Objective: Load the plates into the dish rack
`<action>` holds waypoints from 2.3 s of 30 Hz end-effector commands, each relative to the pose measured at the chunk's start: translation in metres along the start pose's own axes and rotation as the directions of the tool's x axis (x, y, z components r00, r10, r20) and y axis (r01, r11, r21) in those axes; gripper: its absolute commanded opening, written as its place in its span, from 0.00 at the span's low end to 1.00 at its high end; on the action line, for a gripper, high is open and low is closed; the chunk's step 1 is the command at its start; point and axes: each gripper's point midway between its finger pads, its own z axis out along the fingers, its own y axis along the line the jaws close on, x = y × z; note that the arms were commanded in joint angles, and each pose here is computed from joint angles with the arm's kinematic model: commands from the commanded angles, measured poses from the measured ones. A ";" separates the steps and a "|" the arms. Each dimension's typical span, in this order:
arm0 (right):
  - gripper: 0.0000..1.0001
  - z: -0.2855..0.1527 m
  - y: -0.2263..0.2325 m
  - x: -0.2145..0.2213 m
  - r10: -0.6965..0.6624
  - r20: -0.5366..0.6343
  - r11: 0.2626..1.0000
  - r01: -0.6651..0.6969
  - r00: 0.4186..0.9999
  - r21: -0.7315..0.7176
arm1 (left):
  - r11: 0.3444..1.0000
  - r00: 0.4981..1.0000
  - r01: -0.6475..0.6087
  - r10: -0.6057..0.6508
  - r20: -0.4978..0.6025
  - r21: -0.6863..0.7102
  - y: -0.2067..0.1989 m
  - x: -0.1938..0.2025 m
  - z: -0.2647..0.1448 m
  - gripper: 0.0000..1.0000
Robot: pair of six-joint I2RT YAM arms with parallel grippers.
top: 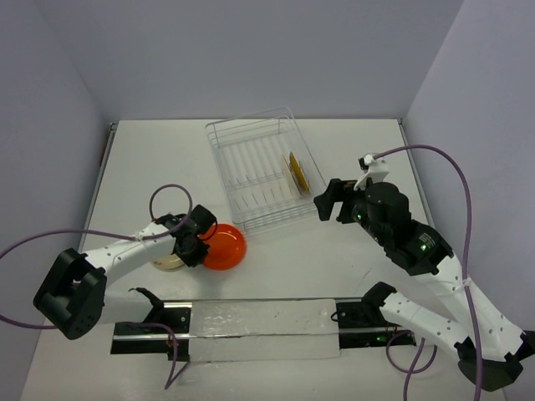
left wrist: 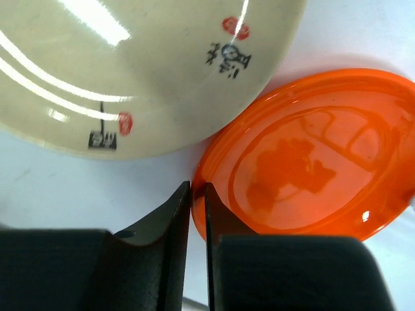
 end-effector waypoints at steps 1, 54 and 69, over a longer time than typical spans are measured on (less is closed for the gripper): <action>0.93 -0.008 -0.007 -0.010 0.004 0.038 1.000 -0.005 0.999 0.028 | 0.981 0.999 -0.012 0.020 0.041 -0.192 0.044 -0.009 -0.021 0.00; 0.94 -0.007 -0.049 -0.040 -0.038 0.101 0.973 0.014 0.994 0.230 | 0.911 0.695 -0.400 0.228 0.682 0.103 -0.216 -0.154 -0.277 0.00; 0.93 -0.003 -0.067 -0.030 -0.052 0.072 0.962 0.031 0.996 0.271 | 0.875 0.702 -0.479 0.330 0.631 0.075 -0.270 -0.104 -0.228 0.00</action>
